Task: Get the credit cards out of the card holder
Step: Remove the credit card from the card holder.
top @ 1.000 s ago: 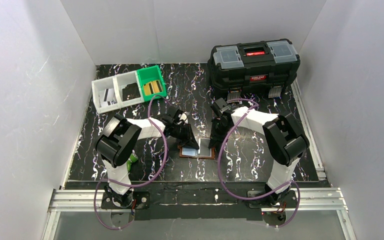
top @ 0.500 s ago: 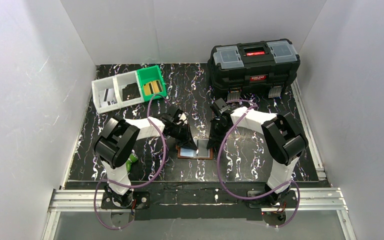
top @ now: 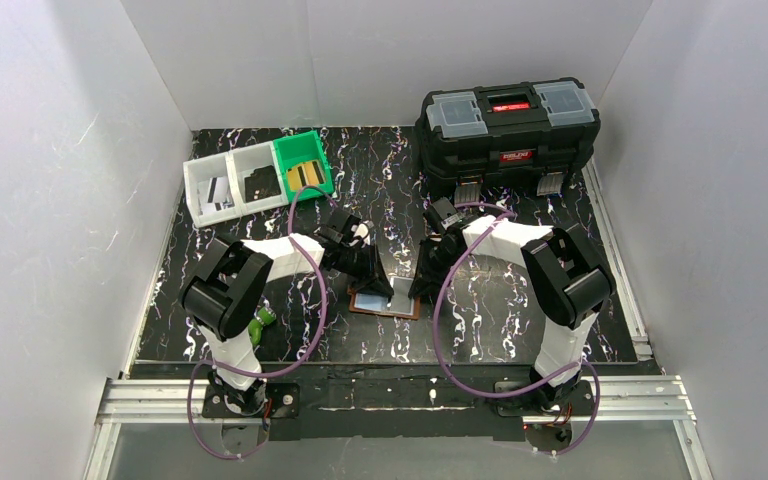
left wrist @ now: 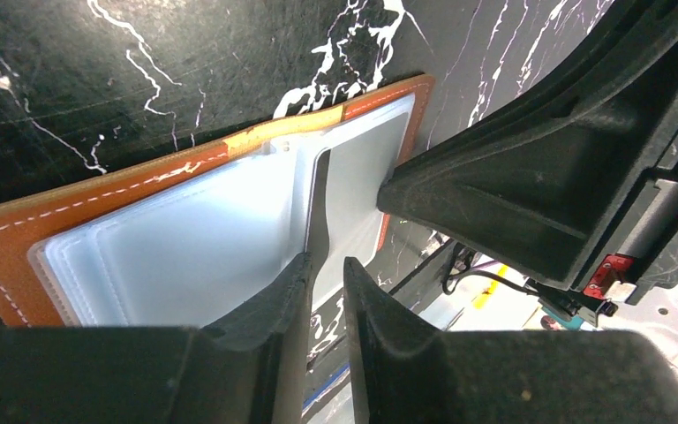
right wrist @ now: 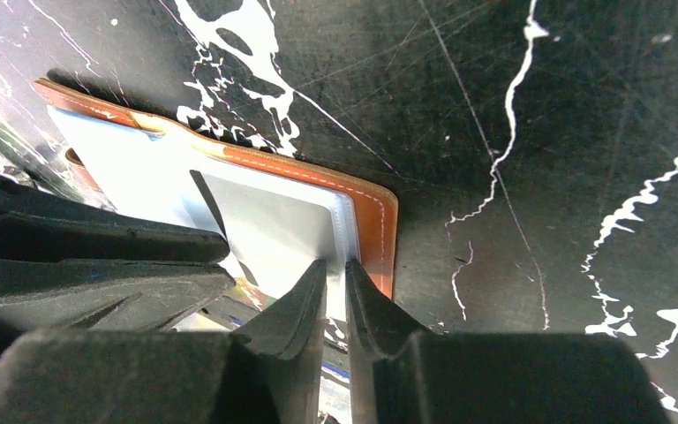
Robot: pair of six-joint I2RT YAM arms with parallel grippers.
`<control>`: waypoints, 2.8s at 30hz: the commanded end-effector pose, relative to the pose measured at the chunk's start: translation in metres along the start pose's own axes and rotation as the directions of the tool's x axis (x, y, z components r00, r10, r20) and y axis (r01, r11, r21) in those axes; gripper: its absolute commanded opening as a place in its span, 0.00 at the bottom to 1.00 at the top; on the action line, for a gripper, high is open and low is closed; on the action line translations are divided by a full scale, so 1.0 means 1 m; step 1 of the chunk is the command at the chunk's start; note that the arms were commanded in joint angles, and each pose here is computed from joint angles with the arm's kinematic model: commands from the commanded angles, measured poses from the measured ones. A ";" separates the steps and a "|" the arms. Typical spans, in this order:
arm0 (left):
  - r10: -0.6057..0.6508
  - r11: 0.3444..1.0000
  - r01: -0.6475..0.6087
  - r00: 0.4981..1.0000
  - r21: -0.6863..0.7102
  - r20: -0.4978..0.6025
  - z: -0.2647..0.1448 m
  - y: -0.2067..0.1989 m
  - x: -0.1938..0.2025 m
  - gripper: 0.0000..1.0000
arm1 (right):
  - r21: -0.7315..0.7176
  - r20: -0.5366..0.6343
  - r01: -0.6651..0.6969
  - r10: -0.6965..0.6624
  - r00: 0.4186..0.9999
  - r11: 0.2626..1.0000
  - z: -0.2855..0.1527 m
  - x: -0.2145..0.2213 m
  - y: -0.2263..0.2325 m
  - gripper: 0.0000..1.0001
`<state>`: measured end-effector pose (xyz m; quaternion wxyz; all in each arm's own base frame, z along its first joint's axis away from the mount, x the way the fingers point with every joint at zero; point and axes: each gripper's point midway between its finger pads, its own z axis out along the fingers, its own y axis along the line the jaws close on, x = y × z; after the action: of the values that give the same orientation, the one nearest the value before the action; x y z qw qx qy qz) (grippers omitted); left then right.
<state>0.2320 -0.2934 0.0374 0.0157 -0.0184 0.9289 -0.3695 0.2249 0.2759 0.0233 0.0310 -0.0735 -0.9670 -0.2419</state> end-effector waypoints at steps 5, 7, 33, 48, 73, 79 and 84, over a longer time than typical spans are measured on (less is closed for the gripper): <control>0.010 1.000 -0.011 1.000 0.029 0.021 -0.010 -0.007 0.001 0.20 | 0.108 0.002 -0.012 0.012 1.000 0.994 0.022 0.001 -0.031 0.22; 0.007 1.000 -0.007 1.000 0.027 0.016 -0.007 -0.006 0.000 0.19 | 0.110 0.000 -0.013 0.013 1.000 0.994 0.022 0.001 -0.031 0.22; 0.046 0.999 -0.045 0.999 -0.018 0.017 -0.006 0.002 -0.003 0.16 | 0.123 -0.013 -0.016 0.018 1.000 0.992 0.026 0.000 -0.032 0.21; 0.003 0.998 -0.003 1.000 0.067 -0.004 0.001 -0.009 0.000 0.13 | 0.113 -0.028 0.031 -0.028 0.999 0.993 0.029 0.002 -0.013 0.22; -0.093 0.977 0.096 0.995 0.188 -0.027 0.000 -0.030 0.011 0.00 | 0.091 -0.047 0.061 -0.057 0.997 0.994 0.034 0.006 -0.004 0.22; -0.086 0.986 0.085 0.996 0.143 -0.002 -0.010 -0.024 0.013 0.00 | 0.120 -0.034 0.017 -0.013 0.999 0.993 0.032 0.004 -0.021 0.22; -0.084 0.989 0.082 0.996 0.125 0.013 -0.017 -0.017 0.015 0.00 | 0.128 -0.021 -0.019 0.022 1.000 0.992 0.030 0.001 -0.035 0.23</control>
<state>0.2260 -0.2880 0.0332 0.0022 -0.0889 0.9147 -0.3942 0.2232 0.2805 0.0220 0.0571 -0.0687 -0.9682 -0.2338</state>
